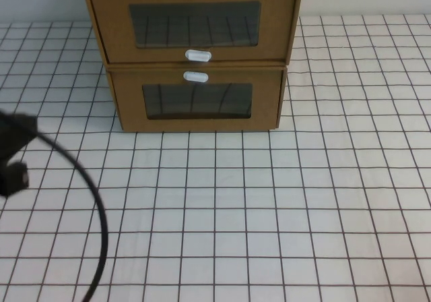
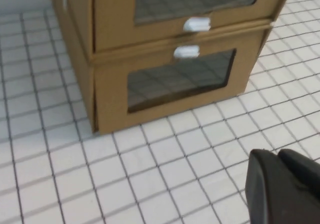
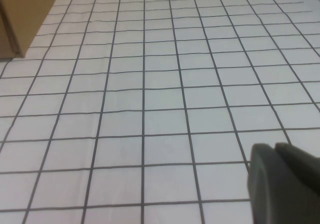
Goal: Open the shoe box
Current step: 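Pull the top drawer of the cardboard box fully open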
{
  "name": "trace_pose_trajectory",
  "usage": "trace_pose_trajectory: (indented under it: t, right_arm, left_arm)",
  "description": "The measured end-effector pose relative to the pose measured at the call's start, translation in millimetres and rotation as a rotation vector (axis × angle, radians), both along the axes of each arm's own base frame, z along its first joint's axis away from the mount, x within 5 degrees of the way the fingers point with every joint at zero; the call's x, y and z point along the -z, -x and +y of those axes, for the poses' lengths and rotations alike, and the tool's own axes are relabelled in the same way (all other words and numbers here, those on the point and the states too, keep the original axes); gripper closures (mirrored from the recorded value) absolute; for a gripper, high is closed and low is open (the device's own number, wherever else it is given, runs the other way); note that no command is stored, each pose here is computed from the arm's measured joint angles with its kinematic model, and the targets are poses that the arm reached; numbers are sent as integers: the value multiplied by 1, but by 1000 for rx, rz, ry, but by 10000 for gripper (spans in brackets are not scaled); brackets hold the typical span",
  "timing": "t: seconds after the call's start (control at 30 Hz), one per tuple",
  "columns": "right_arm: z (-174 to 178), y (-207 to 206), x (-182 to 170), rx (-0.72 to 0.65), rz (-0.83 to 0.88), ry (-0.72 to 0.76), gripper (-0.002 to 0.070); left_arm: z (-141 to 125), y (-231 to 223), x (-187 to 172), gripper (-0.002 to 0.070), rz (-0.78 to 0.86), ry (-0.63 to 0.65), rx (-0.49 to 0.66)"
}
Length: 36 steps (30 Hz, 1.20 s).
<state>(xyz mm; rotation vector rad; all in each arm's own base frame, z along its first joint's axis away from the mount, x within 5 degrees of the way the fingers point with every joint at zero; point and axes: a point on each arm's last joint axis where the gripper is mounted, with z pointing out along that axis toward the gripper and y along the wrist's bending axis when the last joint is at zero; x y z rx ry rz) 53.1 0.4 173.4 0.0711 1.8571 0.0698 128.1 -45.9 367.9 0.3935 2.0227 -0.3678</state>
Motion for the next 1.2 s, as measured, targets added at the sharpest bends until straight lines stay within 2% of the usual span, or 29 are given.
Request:
trace_pose_trajectory:
  t: [0.3,0.5,0.67,0.9,1.2]
  right_arm:
    - [0,0,0,0,0,0,689]
    - [0,0,0,0,0,0,690]
    - [0,0,0,0,0,0,690]
    - [0,0,0,0,0,0,690]
    - [0,0,0,0,0,2,689]
  left_arm:
    - [-24,-74,-86,677,-167,-22,200]
    - [-39,-140,-111,677,-175,-21,277]
    - [-48,-195,-108,677,-170,-23,298]
    - [-59,-263,-84,677,-160,-21,325]
    - [-100,-304,-51,677,-218,-36,420]
